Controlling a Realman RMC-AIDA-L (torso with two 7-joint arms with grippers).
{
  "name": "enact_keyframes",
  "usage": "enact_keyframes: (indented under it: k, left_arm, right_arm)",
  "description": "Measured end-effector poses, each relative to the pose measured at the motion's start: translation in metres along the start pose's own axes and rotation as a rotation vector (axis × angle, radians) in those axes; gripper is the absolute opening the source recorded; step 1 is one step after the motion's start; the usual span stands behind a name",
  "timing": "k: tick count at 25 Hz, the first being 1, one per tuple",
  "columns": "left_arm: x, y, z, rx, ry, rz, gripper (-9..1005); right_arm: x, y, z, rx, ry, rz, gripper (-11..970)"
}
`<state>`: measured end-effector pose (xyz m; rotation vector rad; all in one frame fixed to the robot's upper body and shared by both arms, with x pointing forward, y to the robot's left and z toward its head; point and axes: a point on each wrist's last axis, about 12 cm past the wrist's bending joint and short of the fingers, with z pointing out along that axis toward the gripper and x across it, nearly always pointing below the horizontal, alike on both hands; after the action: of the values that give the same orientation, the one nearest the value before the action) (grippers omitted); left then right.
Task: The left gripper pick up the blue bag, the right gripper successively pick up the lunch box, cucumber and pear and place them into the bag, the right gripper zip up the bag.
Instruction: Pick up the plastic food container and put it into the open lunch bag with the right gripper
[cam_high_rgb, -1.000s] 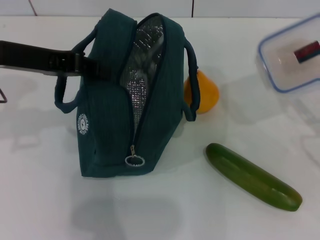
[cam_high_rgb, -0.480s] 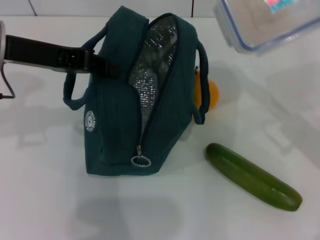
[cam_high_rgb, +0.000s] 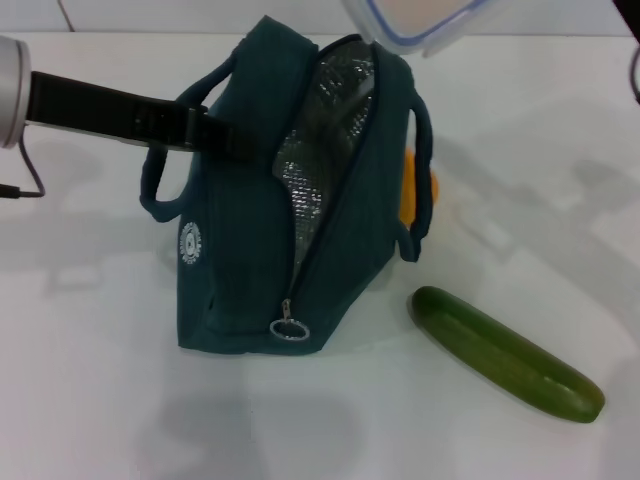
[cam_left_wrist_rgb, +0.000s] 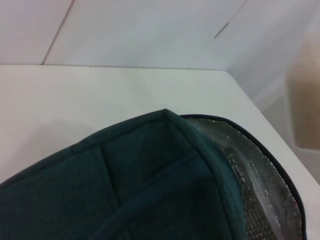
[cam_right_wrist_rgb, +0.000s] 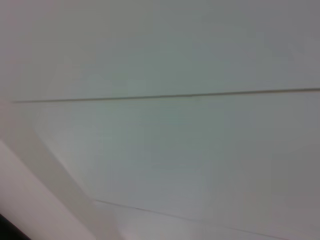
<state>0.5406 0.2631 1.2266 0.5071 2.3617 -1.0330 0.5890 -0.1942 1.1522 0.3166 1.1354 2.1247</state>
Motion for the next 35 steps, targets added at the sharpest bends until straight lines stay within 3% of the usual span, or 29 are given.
enact_keyframes:
  k: [10,21,35]
  left_arm:
    - [-0.003,-0.001,0.002,0.006,0.008,0.024,48]
    - [-0.001,0.006,0.008,0.022,0.002,0.006,48]
    - [0.006,0.016,0.022,0.071,0.019,-0.020,48]
  right_arm:
    - [0.002,-0.020,0.016,0.157,0.038,-0.048,155]
    - [0.013,-0.039,0.009,0.307,0.102,-0.078,164]
    - [0.015,-0.042,0.004,0.335,0.111,-0.107,176]
